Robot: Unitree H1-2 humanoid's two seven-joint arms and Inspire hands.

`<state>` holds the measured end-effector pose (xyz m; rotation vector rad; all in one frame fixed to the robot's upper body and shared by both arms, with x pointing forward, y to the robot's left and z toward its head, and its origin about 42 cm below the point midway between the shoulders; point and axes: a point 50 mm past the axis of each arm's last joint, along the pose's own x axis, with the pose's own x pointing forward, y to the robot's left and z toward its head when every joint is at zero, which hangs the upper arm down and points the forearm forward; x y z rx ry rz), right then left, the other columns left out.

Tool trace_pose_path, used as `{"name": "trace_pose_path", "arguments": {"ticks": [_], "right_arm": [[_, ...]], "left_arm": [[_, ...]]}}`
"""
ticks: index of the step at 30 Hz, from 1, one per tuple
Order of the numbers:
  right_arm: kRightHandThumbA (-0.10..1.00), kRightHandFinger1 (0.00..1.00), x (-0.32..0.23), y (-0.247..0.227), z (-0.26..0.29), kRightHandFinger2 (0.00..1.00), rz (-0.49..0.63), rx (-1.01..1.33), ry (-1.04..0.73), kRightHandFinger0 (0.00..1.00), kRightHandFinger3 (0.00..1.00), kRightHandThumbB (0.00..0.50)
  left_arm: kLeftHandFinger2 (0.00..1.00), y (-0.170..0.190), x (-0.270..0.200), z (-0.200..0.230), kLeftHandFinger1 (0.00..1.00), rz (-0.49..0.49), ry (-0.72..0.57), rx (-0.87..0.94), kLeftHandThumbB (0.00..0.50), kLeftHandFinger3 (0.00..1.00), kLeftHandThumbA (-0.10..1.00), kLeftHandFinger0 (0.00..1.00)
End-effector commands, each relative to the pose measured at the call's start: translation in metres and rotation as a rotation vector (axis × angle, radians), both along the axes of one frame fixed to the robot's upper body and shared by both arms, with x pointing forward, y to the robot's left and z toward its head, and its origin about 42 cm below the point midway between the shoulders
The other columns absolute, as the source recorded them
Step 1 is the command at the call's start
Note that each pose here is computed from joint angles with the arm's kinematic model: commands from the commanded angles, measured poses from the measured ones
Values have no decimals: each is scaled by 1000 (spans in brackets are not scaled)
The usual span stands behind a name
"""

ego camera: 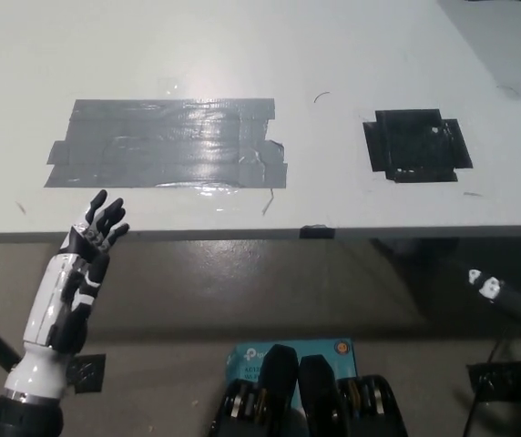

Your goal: A rubick's cube is kept in the black marked spot on the table and the robot uses its right arm to pick it up and hands it to a person

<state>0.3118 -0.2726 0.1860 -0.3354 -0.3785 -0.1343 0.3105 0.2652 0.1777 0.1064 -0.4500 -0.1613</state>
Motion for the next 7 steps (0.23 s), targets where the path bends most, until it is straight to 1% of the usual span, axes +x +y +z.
{"name": "trace_pose_path", "arguments": {"ticks": [1, 2, 3, 4, 5, 6, 7], "right_arm": [[981, 1000, -18, -4, 19, 1000, 189, 157, -206, 1000, 1000, 222], [981, 1000, -19, -3, 18, 1000, 195, 160, -202, 1000, 1000, 222], [1000, 1000, -22, 1, 13, 1000, 225, 170, -185, 1000, 1000, 192], [1000, 1000, -24, 2, 12, 1000, 235, 172, -179, 1000, 1000, 186], [1000, 1000, -26, 5, 12, 1000, 244, 170, -174, 1000, 1000, 221], [1000, 1000, -31, 10, 10, 1000, 269, 162, -168, 1000, 1000, 250], [1000, 1000, -33, 13, 9, 1000, 284, 159, -168, 1000, 1000, 257]], "left_arm": [[1000, 10, 5, 6, 1000, 16, -6, -34, 106, 1000, 822, 1000], [1000, 10, 4, 6, 1000, 16, -6, -33, 106, 1000, 822, 1000], [1000, 10, 1, 2, 1000, 18, -12, -34, 98, 1000, 862, 1000], [1000, 10, 0, 1, 1000, 19, -15, -35, 102, 1000, 867, 1000], [1000, 8, -2, 0, 1000, 18, -18, -37, 115, 1000, 894, 1000], [1000, 4, -10, -3, 1000, 15, -22, -35, 120, 1000, 946, 1000], [1000, 2, -13, -4, 1000, 13, -27, -32, 123, 1000, 962, 1000]]}}
